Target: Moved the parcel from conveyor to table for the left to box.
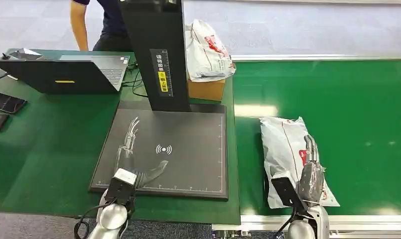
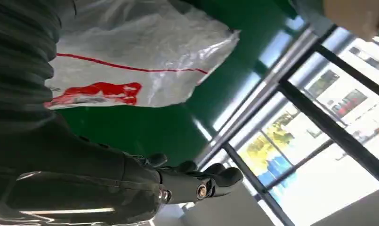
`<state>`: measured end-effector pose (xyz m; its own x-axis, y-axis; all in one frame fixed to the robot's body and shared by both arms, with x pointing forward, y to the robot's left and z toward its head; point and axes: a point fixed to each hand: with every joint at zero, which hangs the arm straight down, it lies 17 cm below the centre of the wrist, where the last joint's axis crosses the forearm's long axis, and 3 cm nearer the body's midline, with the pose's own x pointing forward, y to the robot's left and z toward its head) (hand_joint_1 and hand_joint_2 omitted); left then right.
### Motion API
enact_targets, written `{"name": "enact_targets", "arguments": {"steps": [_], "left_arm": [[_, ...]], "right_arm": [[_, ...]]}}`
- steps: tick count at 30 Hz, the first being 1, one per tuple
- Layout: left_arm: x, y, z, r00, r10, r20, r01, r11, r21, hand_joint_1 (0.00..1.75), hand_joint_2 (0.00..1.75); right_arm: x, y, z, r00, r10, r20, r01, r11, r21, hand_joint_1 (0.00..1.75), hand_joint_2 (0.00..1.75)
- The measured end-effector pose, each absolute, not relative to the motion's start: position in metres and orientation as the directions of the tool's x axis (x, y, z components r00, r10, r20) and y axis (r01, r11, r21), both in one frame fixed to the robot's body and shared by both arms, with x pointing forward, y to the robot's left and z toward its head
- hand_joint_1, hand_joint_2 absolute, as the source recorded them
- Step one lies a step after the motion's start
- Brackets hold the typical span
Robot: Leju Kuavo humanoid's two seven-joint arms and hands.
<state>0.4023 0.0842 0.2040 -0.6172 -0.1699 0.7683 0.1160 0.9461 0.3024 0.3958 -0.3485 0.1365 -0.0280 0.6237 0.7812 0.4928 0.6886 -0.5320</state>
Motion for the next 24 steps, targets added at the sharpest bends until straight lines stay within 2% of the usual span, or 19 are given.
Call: {"name": "enact_targets", "arguments": {"steps": [10, 24], "left_arm": [[0.405, 0.084, 0.206, -0.599, -0.183, 0.779, 0.120, 0.942, 0.314, 0.00, 1.75], [0.406, 0.085, 0.212, -0.609, -0.183, 0.772, 0.112, 0.943, 0.312, 0.00, 1.75]], "right_arm": [[0.412, -0.375, 0.050, 0.194, 0.578, 0.793, 0.357, 0.711, -0.605, 0.00, 1.75], [0.418, -0.381, 0.025, 0.251, 0.560, 0.790, 0.328, 0.718, -0.614, 0.00, 1.75]]}}
